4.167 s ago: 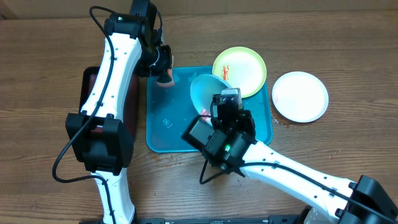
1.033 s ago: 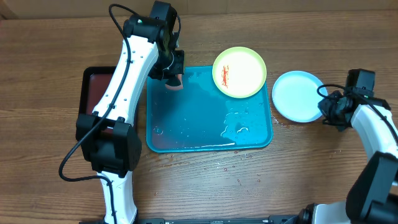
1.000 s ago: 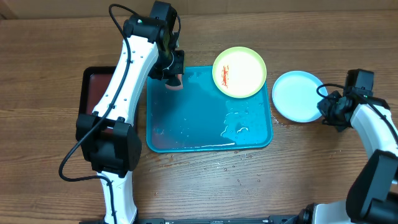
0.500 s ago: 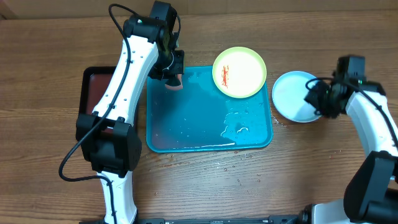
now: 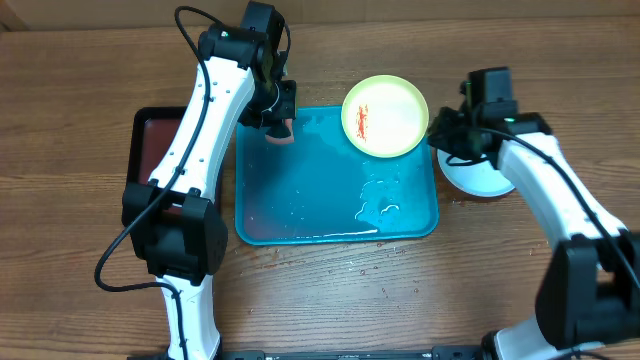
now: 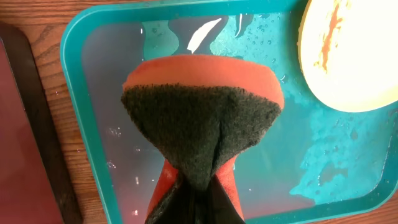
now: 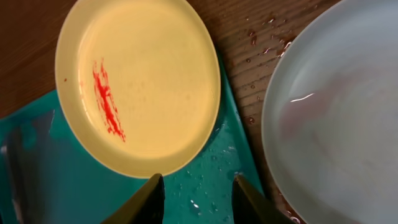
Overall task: Clean dirty plates on tray and stack at the side
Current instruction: 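Move right gripper back to the tray and pinch the yellow plate rim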
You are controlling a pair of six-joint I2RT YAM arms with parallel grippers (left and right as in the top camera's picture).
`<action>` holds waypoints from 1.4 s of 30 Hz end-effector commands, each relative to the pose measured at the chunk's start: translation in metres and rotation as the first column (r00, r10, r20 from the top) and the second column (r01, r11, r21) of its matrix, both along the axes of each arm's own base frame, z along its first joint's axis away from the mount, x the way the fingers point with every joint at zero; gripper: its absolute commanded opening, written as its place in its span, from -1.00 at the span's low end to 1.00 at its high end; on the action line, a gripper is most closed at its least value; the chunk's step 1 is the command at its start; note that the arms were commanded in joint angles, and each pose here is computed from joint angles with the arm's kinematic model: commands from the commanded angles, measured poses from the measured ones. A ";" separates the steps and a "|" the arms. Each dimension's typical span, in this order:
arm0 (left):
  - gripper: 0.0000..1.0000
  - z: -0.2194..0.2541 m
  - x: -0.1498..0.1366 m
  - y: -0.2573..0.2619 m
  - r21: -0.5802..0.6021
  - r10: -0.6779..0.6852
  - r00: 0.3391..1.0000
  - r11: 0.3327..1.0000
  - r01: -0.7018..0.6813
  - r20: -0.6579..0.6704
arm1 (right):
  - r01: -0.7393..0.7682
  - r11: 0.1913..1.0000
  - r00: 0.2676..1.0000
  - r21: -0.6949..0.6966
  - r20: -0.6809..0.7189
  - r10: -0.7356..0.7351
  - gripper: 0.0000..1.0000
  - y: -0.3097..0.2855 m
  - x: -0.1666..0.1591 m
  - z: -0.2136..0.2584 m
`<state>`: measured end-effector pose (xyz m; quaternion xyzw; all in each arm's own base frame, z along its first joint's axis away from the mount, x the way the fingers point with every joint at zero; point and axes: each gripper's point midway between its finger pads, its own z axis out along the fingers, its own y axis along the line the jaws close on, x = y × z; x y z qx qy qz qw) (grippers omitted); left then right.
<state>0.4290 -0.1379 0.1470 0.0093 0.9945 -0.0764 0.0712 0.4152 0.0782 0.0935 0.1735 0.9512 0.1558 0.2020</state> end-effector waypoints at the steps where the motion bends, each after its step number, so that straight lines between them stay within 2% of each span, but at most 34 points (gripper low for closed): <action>1: -0.92 0.006 0.002 -0.002 0.003 0.004 1.000 1.000 -0.004 0.022 | 0.075 0.997 0.996 0.015 -0.043 -0.074 -0.31 0.004 0.008 -0.021; 14: -0.91 0.006 0.003 -0.002 0.002 0.004 1.000 1.000 -0.004 0.025 | 0.070 0.997 0.992 0.040 -0.108 -0.065 -0.44 0.022 0.017 -0.075; 20: -0.92 0.006 0.003 -0.002 0.002 0.004 1.000 1.000 -0.004 0.025 | 0.062 0.997 0.980 0.044 -0.190 -0.052 -0.85 0.025 0.000 -0.086; 22: -0.91 0.006 0.003 -0.002 0.002 0.004 1.000 1.000 -0.004 0.025 | 0.053 0.997 0.973 0.054 -0.228 -0.039 -0.92 0.028 -0.009 -0.088; 28: -0.92 0.006 0.002 -0.002 0.003 0.004 1.000 1.000 -0.004 0.022 | -0.053 0.991 0.949 0.125 -0.303 0.089 -0.92 0.058 -0.038 -0.083; 37: -0.92 0.006 0.002 -0.002 0.003 0.004 1.000 1.000 -0.004 0.022 | -0.217 0.970 0.934 0.111 -0.266 0.239 -0.92 0.108 -0.073 -0.043; 42: -0.91 0.006 0.002 -0.002 0.003 0.004 1.000 1.000 -0.004 0.022 | -0.258 0.965 0.937 0.043 -0.231 0.261 -0.64 0.115 -0.080 -0.030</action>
